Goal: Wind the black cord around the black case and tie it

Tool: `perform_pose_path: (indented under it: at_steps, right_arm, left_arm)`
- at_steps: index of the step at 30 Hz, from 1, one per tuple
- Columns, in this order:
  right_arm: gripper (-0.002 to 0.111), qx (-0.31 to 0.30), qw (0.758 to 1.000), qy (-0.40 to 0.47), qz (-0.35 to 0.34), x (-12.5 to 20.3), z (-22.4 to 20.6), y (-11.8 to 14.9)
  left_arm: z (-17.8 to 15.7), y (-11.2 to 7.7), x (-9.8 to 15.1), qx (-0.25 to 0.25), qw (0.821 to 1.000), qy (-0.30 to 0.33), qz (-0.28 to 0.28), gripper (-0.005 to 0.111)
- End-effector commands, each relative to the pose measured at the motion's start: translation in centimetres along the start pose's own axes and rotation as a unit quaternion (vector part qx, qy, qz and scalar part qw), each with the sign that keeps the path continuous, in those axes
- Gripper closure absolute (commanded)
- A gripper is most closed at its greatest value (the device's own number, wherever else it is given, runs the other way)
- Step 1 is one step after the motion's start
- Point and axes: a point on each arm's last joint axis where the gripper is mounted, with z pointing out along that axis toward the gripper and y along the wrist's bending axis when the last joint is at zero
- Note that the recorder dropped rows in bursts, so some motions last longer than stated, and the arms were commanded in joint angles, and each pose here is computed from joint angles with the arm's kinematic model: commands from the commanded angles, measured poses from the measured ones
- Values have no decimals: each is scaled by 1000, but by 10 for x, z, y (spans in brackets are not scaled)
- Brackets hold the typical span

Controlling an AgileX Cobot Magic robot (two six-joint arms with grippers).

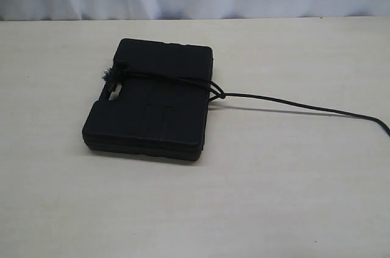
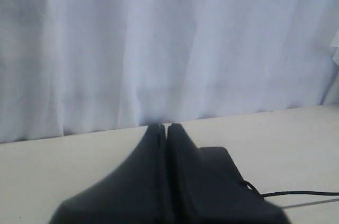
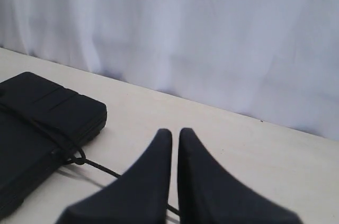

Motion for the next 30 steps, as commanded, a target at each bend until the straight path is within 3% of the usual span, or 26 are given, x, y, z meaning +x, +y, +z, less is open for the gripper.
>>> perform_pose_path:
  at_steps: [1,12,19,22,26,30]
  right_arm:
    - [104,2,1000,-22,-6,12,-10,2]
    - [104,6,999,-53,-6,23,-17,4]
    - [104,9,997,-74,-6,78,-33,12]
    - [104,11,997,-75,-6,82,-41,12]
    - [104,12,999,-47,-6,88,-42,13]
    - [104,32,999,-42,-3,89,-43,10]
  left_arm:
    - [-2,-1,-1,6,1000,-16,-7,107]
    - [-2,0,8,6,1000,-13,-9,107]
    - [-19,8,85,6,999,-52,-10,107]
    - [-26,10,112,7,998,-63,-10,107]
    - [-30,12,140,-1,997,83,-8,107]
    - [-30,12,139,-1,997,78,-8,107]
